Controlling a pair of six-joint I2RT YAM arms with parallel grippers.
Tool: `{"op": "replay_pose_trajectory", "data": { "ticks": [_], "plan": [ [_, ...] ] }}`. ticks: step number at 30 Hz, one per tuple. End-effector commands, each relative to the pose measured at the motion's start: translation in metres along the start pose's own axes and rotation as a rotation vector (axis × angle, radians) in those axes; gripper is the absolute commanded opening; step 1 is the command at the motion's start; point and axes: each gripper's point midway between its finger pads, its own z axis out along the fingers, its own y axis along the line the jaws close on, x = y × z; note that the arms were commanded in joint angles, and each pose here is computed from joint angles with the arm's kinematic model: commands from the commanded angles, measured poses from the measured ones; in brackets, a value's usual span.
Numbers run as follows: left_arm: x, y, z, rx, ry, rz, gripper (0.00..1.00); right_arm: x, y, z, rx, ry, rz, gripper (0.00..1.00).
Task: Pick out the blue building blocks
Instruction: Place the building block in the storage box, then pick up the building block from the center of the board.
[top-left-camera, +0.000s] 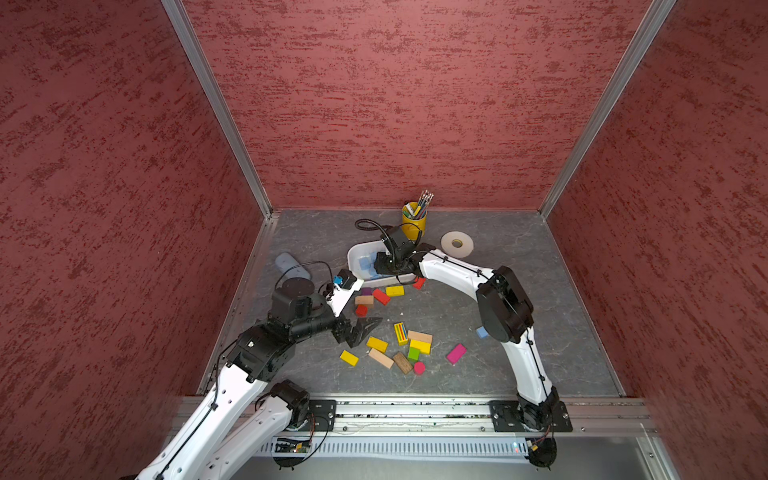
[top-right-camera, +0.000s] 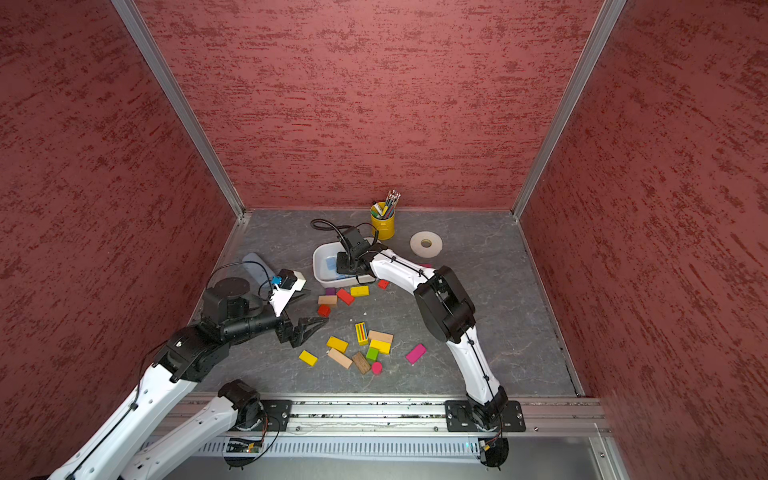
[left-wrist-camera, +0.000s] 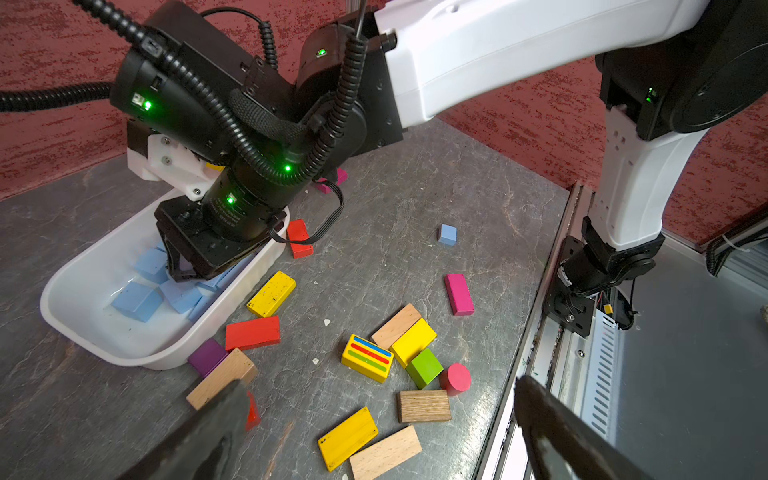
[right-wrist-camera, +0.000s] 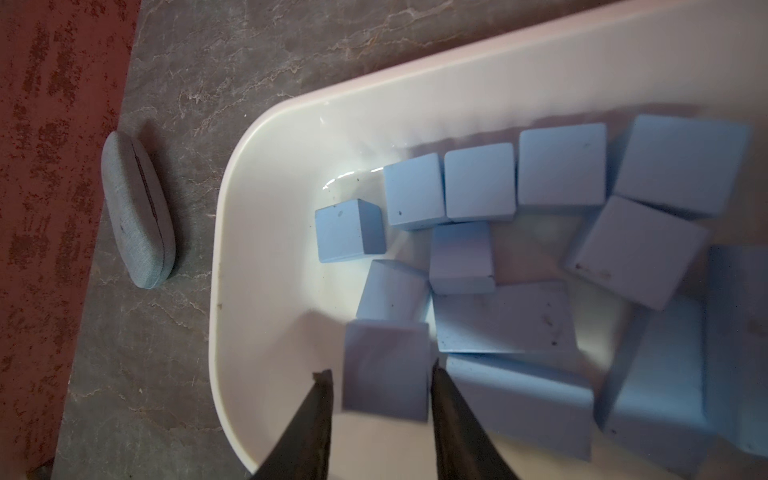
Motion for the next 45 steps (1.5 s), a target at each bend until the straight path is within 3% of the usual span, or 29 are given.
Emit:
{"op": "replay_pose_trajectory", "data": {
  "ticks": [1,9,21,35,41,45],
  "plan": [
    [-0.004,0.001,-0.001,-0.004,-0.02,0.019,1.0,-0.003,0.011,-0.004,-0.019,0.0,-0.013,0.5],
    [-0.004,0.001,-0.001,-0.005,-0.022,0.02,1.0,-0.014,0.011,-0.021,0.008,-0.039,-0.025,0.59],
    [-0.005,0.0,-0.002,-0.001,-0.024,0.021,1.0,-0.033,-0.018,-0.101,0.137,-0.228,-0.029,0.72],
    [-0.003,-0.001,0.002,0.012,-0.013,0.013,1.0,0.012,-0.107,-0.153,0.346,-0.276,0.055,0.82],
    [-0.001,-0.007,0.012,0.054,0.025,-0.006,1.0,0.027,-0.143,-0.183,0.414,-0.307,0.106,0.95],
    [-0.006,-0.022,0.025,0.071,0.069,0.016,1.0,0.032,-0.162,-0.207,0.437,-0.344,0.123,0.98]
  ]
}}
